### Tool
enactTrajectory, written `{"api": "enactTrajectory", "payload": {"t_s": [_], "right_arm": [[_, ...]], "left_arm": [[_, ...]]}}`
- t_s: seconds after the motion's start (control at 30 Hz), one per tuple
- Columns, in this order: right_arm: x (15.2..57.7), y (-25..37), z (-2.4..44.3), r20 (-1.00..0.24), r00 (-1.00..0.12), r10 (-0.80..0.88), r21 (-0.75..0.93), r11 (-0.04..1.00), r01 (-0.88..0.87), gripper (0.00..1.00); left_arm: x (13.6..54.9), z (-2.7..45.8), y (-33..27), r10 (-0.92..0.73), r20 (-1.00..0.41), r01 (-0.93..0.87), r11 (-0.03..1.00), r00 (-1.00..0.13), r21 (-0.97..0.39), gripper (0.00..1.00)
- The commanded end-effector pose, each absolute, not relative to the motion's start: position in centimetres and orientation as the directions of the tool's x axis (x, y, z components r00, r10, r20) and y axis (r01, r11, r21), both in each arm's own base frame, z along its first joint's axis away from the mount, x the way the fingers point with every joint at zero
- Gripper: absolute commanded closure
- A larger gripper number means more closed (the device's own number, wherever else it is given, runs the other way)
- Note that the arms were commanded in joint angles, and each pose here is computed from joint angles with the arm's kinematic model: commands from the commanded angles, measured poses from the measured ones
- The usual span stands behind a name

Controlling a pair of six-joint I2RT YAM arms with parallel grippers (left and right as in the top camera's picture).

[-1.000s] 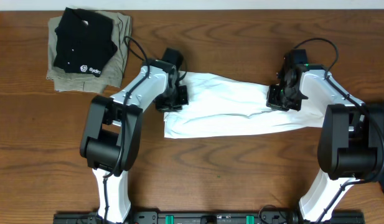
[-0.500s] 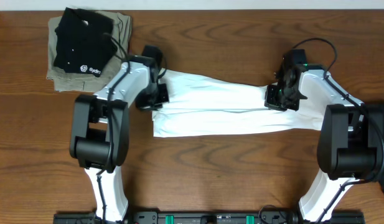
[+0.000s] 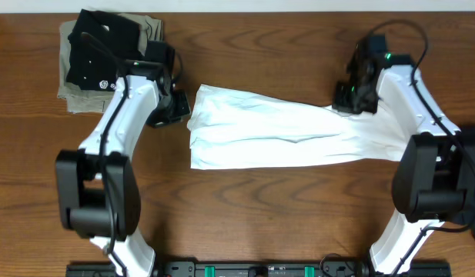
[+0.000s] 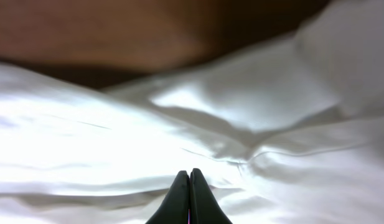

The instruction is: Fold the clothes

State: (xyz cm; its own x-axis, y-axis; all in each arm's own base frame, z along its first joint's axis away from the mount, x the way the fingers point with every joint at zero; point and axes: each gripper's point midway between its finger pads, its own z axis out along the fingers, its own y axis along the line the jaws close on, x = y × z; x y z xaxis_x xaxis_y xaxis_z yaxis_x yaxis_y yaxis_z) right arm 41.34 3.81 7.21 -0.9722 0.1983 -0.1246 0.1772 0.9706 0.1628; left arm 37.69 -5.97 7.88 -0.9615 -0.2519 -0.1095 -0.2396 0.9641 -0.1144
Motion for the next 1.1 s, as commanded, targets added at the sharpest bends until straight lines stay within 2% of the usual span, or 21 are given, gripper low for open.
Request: {"api": "enactTrajectory", "payload": {"t_s": [0.0,0.1,0.47,0.8,1.07], "right_arm": [[43.2,4.1,10.4,-0.21,-0.966,0.148,0.161,0.98,0.115,0.97],[43.2,3.9,10.5,-0.216,-0.971,0.106,0.146,0.987,0.075,0.96],[41.6,-0.8,6.4,-0.111,-0.974,0.195,0.088,0.979,0.186,0.99],[41.0,-4.0,3.7,-0.046,-0.967,0.251,0.068,0.966,0.248,0.99],[39.8,-8.2,0.7,0.008,-0.952,0.306,-0.085,0.949,0.304,0.99]], "left_arm": [[37.8,9.4,-9.9,-0.22,-0.094,-0.187,0.943,-0.971,-0.275,0.94],[37.8,9.3,-13.2,-0.172,-0.08,-0.132,0.921,-0.982,-0.367,0.94],[36.4,4.3,-20.3,-0.041,-0.036,-0.026,0.932,-0.999,-0.362,0.94],[36.2,0.7,-20.7,-0.05,0.023,-0.055,0.939,-0.998,-0.338,0.94],[36.4,-1.8,-18.5,-0.031,0.018,-0.034,0.975,-0.999,-0.218,0.94]]}}
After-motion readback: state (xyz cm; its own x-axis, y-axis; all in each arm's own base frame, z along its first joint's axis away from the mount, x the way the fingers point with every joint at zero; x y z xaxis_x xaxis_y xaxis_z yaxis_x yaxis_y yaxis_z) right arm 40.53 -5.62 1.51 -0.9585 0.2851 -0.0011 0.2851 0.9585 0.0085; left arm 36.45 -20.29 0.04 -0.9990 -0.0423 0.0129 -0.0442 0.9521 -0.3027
